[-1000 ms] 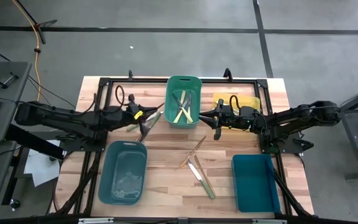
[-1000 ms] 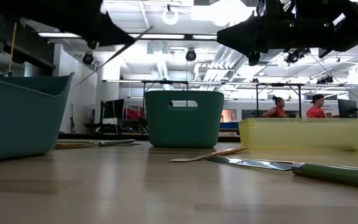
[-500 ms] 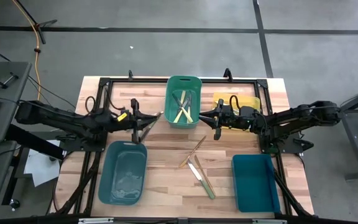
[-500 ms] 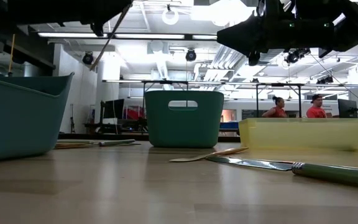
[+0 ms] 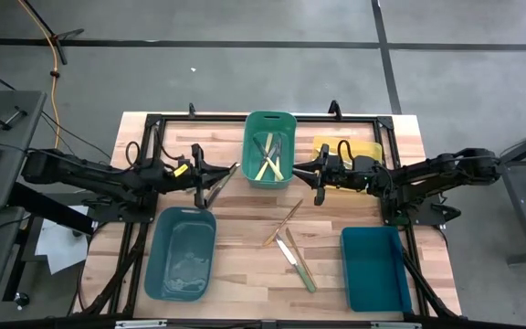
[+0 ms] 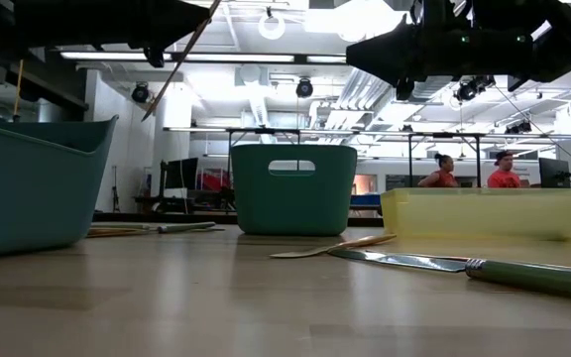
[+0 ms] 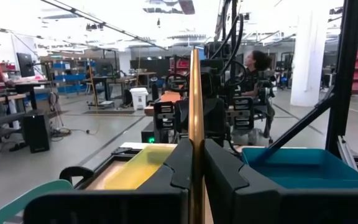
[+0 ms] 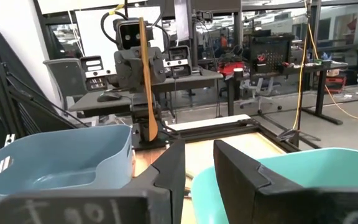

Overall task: Sort silverware by color (type)
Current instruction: Put the gold knife into the right blue bin

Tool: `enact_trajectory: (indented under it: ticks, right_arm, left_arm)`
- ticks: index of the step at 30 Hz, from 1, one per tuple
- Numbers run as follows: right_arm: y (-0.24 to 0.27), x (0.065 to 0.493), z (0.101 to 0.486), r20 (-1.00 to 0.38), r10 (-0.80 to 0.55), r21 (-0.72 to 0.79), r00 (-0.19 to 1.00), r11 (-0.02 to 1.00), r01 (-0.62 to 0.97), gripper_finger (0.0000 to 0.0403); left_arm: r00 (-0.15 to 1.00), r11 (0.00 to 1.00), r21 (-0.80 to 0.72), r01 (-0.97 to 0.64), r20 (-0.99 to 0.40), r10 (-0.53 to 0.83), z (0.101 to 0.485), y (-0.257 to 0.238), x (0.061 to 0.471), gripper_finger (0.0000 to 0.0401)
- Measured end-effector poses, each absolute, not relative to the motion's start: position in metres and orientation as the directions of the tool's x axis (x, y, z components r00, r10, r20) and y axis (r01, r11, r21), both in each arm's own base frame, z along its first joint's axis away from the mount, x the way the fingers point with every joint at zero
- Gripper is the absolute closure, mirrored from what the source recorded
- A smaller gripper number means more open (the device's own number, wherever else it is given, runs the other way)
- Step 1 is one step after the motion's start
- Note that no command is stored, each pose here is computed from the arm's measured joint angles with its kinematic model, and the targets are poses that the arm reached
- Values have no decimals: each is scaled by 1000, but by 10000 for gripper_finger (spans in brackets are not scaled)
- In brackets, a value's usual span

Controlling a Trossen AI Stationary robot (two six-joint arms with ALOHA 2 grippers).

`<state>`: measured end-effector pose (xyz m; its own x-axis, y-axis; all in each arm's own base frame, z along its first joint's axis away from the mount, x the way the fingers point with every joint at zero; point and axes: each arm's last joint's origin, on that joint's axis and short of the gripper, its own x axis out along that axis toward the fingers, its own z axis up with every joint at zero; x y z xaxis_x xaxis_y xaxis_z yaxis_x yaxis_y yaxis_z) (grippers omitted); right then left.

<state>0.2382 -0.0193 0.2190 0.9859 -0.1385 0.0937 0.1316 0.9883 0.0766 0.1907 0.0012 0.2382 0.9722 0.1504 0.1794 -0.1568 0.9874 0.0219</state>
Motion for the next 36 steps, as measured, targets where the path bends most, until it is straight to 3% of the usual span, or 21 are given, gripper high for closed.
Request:
enact_trajectory:
  ticks: [36]
  right_arm:
    - [-19,238,219,94,-135,94,986,988,126,323]
  left_arm:
    - [970,984,22,-176,173,169,238,2,191,389]
